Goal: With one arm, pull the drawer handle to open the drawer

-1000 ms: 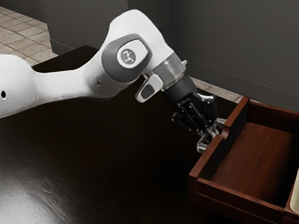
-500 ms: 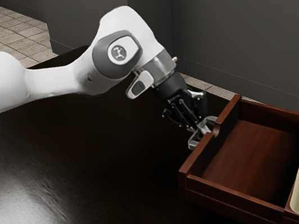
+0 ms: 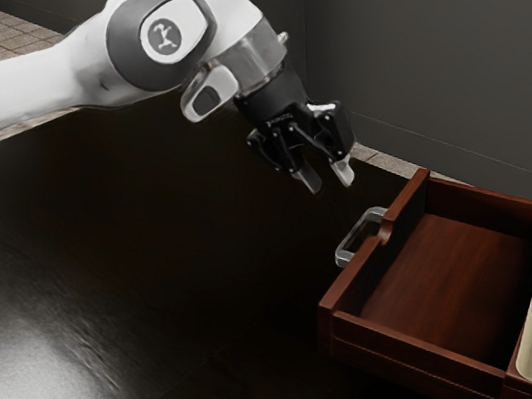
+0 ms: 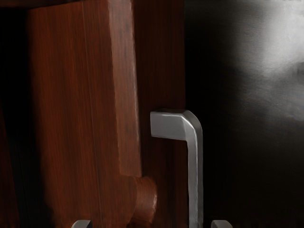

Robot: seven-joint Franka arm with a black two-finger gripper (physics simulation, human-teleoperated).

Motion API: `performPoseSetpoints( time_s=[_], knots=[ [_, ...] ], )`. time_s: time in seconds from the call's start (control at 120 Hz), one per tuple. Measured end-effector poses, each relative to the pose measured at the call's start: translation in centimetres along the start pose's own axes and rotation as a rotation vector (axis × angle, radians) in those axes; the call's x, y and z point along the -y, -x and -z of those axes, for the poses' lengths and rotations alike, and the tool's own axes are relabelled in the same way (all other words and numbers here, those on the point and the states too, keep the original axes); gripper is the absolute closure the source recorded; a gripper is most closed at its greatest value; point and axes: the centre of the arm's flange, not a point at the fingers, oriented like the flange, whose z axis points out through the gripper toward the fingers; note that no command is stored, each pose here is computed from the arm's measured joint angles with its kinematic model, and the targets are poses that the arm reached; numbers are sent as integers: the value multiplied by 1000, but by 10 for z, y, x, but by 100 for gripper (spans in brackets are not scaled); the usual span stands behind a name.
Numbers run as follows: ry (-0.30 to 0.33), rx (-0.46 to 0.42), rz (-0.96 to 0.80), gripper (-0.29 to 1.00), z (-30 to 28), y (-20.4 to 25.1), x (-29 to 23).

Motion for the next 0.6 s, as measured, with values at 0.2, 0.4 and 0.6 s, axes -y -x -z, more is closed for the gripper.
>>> performPoseSetpoints(
  time_s=[0.2,0.4,0.6],
  knots=[
    [248,71,125,27,47,-15,-7],
    [449,91,520,11,86,-21,-51],
    [525,139,932,4,101,-25,-88]
  ],
)
